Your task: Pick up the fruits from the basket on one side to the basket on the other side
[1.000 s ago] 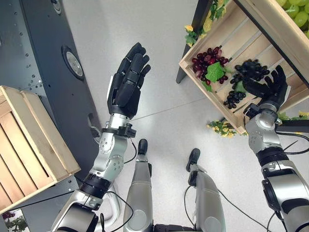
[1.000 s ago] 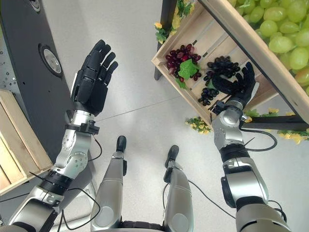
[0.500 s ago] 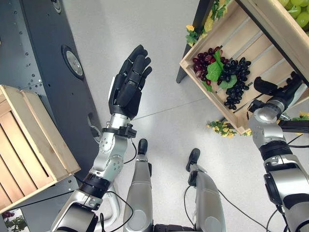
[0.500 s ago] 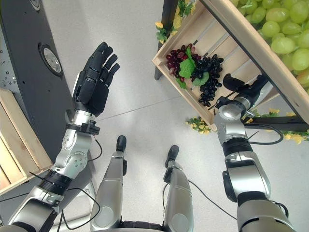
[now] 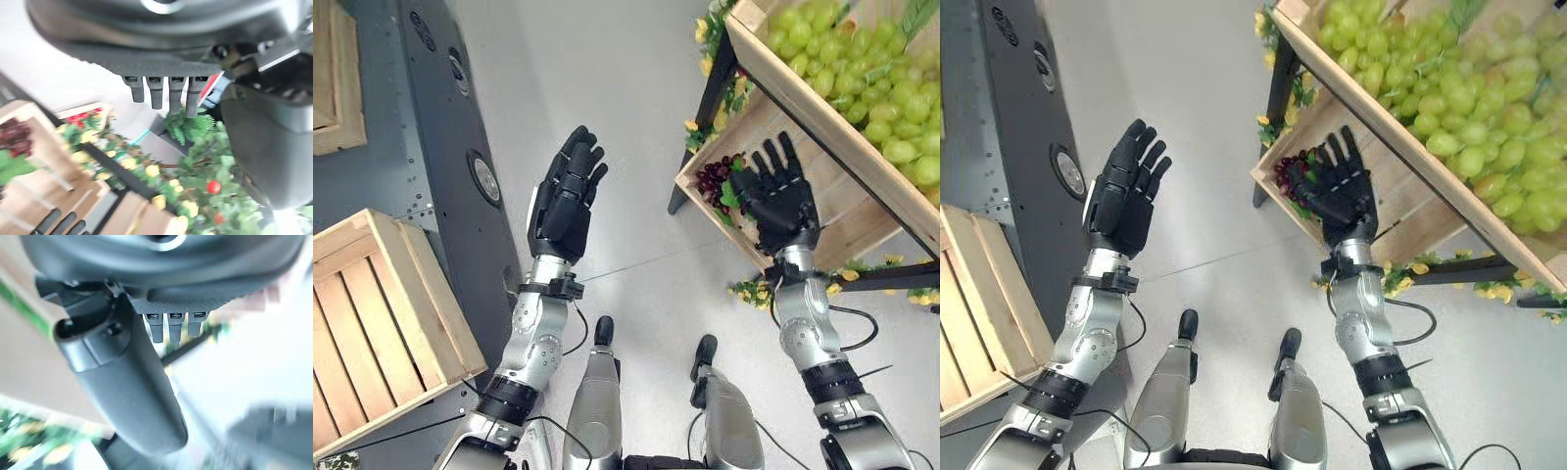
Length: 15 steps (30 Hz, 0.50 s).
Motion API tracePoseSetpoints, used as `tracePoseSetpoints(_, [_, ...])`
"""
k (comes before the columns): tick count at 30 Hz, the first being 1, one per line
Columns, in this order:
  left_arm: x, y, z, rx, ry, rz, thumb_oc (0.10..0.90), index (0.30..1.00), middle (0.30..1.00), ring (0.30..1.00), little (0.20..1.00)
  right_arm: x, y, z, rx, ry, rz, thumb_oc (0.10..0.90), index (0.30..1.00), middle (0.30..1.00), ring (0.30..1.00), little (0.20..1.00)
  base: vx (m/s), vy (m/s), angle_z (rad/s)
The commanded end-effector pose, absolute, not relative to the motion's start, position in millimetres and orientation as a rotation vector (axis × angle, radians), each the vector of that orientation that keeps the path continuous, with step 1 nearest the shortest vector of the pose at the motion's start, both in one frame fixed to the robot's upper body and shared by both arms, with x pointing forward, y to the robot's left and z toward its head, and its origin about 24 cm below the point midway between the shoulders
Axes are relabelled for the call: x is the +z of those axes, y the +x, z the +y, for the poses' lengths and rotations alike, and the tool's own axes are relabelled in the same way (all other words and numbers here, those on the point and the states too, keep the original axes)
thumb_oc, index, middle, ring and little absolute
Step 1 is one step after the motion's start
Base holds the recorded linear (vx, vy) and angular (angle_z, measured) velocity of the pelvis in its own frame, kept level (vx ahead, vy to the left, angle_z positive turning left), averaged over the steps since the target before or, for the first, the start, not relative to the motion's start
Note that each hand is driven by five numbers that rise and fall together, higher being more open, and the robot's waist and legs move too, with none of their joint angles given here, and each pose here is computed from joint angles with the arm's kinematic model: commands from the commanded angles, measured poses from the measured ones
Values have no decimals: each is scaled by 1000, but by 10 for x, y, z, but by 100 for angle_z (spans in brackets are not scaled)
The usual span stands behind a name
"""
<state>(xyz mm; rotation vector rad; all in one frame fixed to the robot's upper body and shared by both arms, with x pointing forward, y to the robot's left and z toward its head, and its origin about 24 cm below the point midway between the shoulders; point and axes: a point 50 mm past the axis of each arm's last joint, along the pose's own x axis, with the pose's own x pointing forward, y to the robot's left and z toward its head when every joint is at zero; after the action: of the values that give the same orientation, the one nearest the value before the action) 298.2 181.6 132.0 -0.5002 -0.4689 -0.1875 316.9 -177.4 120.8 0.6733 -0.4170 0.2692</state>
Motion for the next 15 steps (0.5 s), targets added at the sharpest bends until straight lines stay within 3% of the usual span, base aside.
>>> tracePoseSetpoints(1, [1714, 2774, 1769, -314, -419, -709, 800, 900, 900, 900, 900, 1661, 3006, -1742, 545, 674, -681, 800, 900, 900, 900, 900, 118, 197, 15])
tracePoseSetpoints(10, [1263, 2585, 1879, -261, -377, -547, 800, 900, 900, 900, 900, 872, 2611, -1285, 829, 783, -323, 800, 900, 900, 900, 900, 83, 166, 5])
tracePoseSetpoints(15, [1150, 2549, 1870, -260, -339, -482, 800, 900, 900, 900, 900, 446, 2422, -1262, 729, 865, -135, 800, 900, 900, 900, 900, 29, -76, 3])
